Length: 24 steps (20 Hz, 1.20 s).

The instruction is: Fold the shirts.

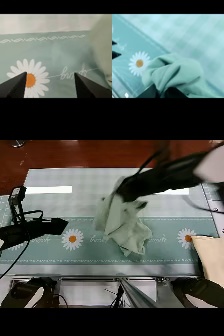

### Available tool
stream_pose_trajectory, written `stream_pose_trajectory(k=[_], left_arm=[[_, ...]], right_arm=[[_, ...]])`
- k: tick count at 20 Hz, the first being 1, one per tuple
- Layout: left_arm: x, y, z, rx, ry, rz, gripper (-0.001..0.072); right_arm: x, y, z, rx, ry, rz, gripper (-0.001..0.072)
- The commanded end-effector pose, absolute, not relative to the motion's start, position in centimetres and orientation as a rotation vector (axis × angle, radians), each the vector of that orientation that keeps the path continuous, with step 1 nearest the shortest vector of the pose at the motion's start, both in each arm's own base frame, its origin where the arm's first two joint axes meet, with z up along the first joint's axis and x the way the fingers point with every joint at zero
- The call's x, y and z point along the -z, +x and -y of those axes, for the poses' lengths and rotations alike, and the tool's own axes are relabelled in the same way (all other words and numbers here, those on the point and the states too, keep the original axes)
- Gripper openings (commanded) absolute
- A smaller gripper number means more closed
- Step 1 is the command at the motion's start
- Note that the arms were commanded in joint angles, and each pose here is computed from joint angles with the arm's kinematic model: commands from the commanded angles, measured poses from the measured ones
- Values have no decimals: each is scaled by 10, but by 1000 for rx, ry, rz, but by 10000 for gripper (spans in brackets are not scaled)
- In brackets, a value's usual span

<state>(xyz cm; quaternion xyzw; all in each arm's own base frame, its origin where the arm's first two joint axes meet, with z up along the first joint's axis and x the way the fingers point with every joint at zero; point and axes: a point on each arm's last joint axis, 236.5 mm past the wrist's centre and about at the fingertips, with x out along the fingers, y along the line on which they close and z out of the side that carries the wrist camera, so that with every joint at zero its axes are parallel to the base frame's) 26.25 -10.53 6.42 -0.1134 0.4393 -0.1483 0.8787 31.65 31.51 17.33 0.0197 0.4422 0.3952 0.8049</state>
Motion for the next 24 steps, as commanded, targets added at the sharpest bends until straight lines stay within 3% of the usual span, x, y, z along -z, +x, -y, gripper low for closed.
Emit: stream_pose_trajectory(k=[1,2,3,4,8,11,13,15,17,20,24], left_arm=[[-61,263,98,288,-198,-920,705],[-61,261,100,295,-208,-925,705],[-61,260,103,305,-224,-930,705],[-62,258,106,314,-238,-935,705],[-46,233,109,325,-242,-1063,705],[-27,205,108,319,-246,-1218,705],[-7,195,108,299,-278,-1281,704],[27,176,117,303,-338,-1388,704],[51,170,143,395,-441,-1401,704],[60,174,186,536,-630,-1373,704],[83,171,215,586,-654,-1452,704]], right_arm=[[-77,287,-388,-924,125,-1159,28],[-64,285,-402,-933,172,-1194,120],[-56,286,-410,-940,217,-1216,455],[-56,291,-411,-952,238,-1217,621],[-106,347,-319,-883,272,-1187,623],[-144,395,-156,-554,287,-1070,623],[-144,388,-47,-285,311,-1031,623],[-113,352,16,-100,432,-1042,622],[-60,308,29,-3,571,-1085,623],[1,262,-24,-111,734,-1148,622],[44,224,-78,-233,774,-1274,622]])
